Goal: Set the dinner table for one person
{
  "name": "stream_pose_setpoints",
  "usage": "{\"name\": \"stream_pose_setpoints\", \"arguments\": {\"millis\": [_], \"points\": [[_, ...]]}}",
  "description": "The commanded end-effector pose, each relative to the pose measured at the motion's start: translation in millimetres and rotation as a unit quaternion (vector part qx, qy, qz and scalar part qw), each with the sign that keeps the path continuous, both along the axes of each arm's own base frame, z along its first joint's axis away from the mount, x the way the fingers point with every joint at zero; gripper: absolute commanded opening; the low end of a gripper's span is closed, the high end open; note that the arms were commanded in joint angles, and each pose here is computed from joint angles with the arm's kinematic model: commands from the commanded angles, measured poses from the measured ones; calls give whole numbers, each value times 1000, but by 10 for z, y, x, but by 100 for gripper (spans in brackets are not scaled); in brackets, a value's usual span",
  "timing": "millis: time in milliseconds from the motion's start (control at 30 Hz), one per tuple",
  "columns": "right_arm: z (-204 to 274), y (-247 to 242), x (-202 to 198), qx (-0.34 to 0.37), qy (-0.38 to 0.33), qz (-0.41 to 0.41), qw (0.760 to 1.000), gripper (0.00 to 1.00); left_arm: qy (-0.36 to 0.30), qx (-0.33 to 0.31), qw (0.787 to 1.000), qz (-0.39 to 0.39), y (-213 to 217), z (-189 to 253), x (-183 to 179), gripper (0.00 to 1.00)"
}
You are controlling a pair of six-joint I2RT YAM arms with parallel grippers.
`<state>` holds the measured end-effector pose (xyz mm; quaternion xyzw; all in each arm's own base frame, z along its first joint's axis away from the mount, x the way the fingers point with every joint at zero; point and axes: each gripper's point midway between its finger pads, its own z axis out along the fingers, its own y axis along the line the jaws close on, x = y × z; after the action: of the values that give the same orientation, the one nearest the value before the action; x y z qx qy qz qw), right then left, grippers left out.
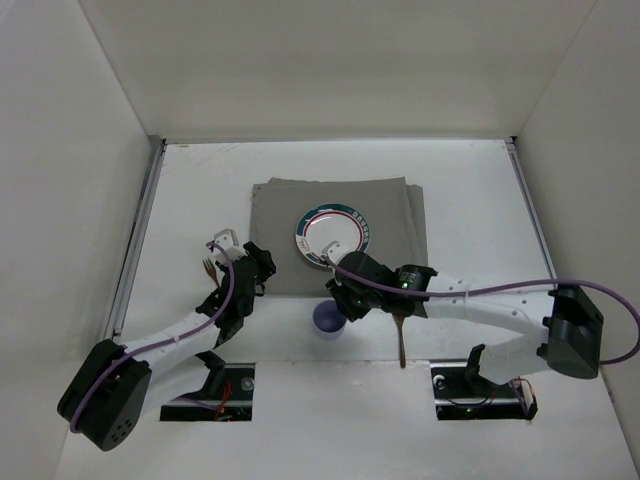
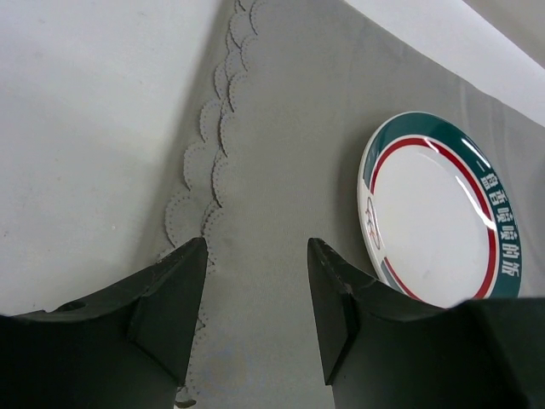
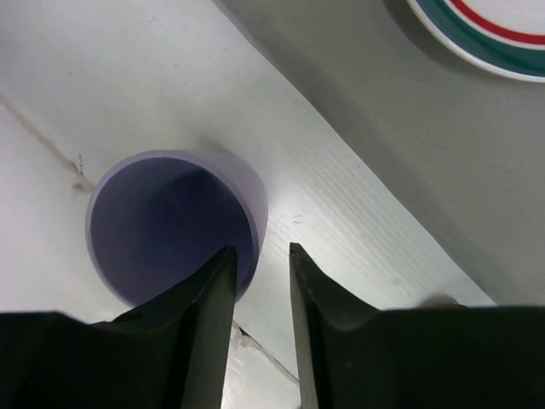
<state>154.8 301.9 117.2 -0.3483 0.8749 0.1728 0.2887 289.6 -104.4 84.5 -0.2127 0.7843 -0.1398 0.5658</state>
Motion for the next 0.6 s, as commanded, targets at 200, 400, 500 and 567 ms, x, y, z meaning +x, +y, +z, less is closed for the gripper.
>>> {"name": "stream_pose_setpoints", "arguments": {"millis": [200, 400, 500, 567], "points": [[237, 292, 114, 45, -15, 10, 999, 5, -24, -6, 1000, 4, -10, 132, 56, 48], [1108, 175, 389, 154, -71, -28, 985, 6, -25, -9, 1000, -1, -43, 147, 55, 49], [1250, -31, 878, 178, -100, -111, 973, 6, -32, -12, 999, -4, -66, 182, 40, 49], [1238, -230, 1308, 177, -113, -187, 960, 6, -32, -10, 999, -1, -52, 184, 49, 49]]}}
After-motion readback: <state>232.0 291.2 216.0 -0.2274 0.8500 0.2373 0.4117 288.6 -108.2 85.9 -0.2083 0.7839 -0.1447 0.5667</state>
